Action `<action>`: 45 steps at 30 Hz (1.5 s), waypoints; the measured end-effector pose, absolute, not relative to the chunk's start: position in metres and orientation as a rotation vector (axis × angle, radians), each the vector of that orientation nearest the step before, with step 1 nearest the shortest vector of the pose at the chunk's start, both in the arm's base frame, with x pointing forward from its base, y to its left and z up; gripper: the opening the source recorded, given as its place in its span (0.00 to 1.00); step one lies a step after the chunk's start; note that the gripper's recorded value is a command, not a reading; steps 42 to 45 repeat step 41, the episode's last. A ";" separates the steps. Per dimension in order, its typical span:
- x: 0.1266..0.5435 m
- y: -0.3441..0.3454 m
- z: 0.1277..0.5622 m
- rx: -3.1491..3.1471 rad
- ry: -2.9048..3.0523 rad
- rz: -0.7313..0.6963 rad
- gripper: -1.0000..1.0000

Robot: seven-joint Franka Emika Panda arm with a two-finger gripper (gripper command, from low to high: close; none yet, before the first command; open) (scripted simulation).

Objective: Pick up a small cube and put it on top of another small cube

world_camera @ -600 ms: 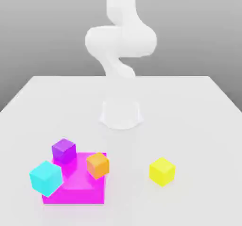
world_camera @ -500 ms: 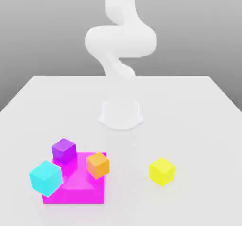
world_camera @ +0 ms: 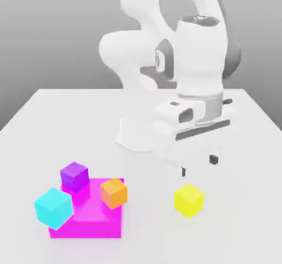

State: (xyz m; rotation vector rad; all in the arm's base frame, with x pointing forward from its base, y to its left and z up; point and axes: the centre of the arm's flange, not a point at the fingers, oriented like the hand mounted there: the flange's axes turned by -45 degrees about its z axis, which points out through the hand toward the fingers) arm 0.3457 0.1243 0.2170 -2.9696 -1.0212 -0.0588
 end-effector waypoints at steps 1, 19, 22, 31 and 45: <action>0.340 0.122 0.203 -2.967 -1.032 -0.029 0.50; 0.334 0.124 0.164 -2.958 -1.061 0.001 0.00; 0.333 0.123 0.190 -2.958 -1.061 0.001 0.00; 0.370 -0.025 0.283 -3.125 -0.343 0.000 0.00; 0.367 -0.063 0.245 -3.135 -0.164 0.001 1.00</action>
